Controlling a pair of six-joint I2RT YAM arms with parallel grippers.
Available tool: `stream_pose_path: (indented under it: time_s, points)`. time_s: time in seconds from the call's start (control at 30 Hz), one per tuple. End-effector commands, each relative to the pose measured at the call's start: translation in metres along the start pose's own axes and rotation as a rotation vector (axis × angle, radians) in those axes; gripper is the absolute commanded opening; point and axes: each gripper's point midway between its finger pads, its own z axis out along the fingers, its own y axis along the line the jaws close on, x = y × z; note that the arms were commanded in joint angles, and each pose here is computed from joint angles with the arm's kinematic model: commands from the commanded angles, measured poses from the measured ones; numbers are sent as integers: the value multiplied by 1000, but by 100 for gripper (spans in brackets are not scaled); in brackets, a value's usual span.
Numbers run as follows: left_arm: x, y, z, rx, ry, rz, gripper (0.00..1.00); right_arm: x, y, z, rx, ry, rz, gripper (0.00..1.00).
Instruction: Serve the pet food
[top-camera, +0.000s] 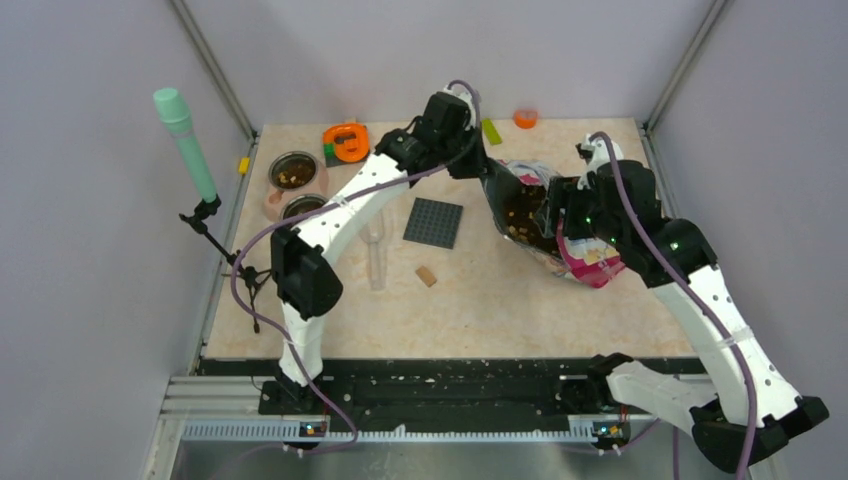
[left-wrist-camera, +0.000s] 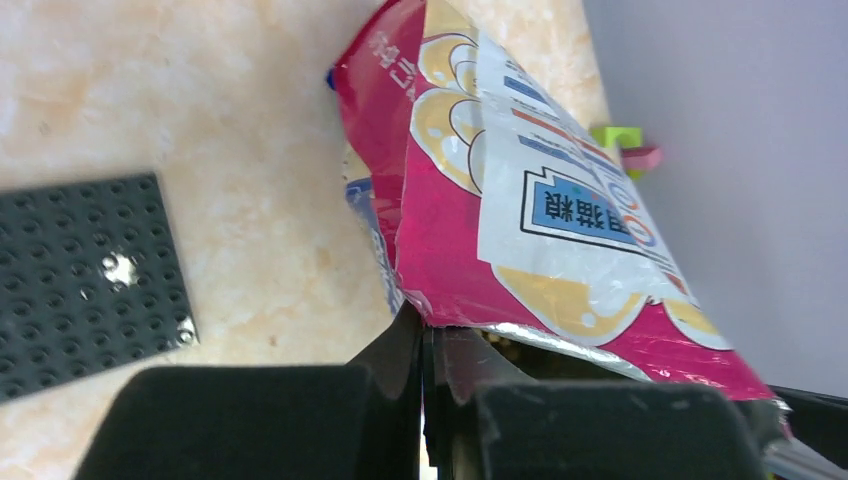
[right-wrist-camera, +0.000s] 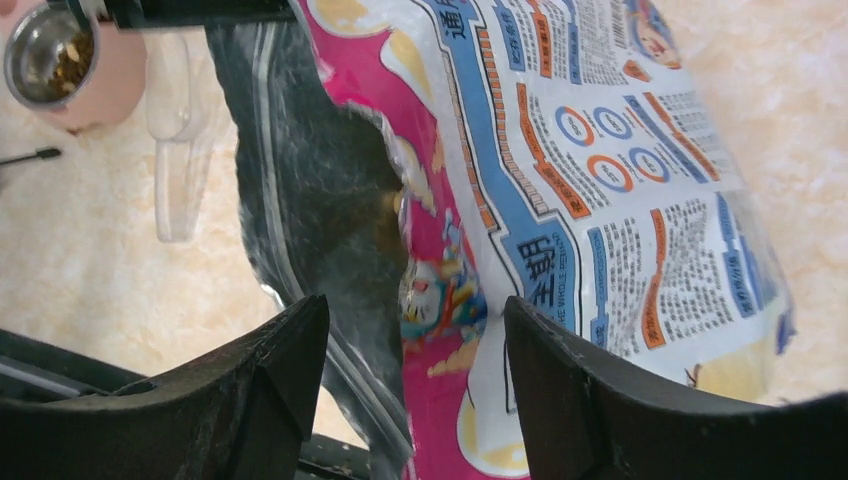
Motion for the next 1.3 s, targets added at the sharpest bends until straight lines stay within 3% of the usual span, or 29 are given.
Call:
stream_pose_path:
  time_s: [0.0, 0.1, 0.17, 0.33, 0.53, 0.7, 0.8, 1.0, 1.07, 1.1, 1.13, 1.17, 1.2, 1.27]
  points:
    - [-52, -16, -45, 125, -43, -276, 0, -19, 4, -20, -66, -115, -154, 66]
    - [-62, -6, -44, 133, -55, -315, 0, -17, 9, -25, -130, -213, -220, 71]
    - [-66, -4, -44, 139, -57, -328, 0, -14, 17, -29, -191, -257, -279, 87]
    - [-71, -6, -44, 149, -72, -340, 0, 1, 37, -33, -285, -240, -450, 90]
    - [-72, -1, -44, 122, -79, -344, 0, -4, 59, -38, -313, -280, -541, 91]
    - [-73, 2, -44, 107, -89, -348, 0, 22, 87, -28, -322, -241, -672, 92]
    - [-73, 4, -44, 100, -92, -353, 0, 40, 93, -16, -252, -226, -765, 92]
    - [-75, 8, -45, 98, -99, -362, 0, 51, 69, 22, 88, -258, -834, 85]
    - [-76, 9, -45, 100, -101, -365, 0, 48, 68, 32, 153, -307, -816, 79]
    - [-76, 9, -44, 102, -98, -367, 0, 45, 67, 35, 186, -333, -805, 70]
    - [-76, 9, -44, 105, -96, -369, 0, 42, 66, 37, 218, -363, -797, 54]
    - [-75, 9, -42, 106, -92, -371, 0, 37, 67, 39, 240, -394, -792, 21]
    - [-74, 9, -42, 110, -89, -373, 0, 32, 63, 39, 283, -418, -783, 0]
    - [-74, 10, -40, 112, -87, -372, 0, 13, 61, 36, 341, -472, -737, 0]
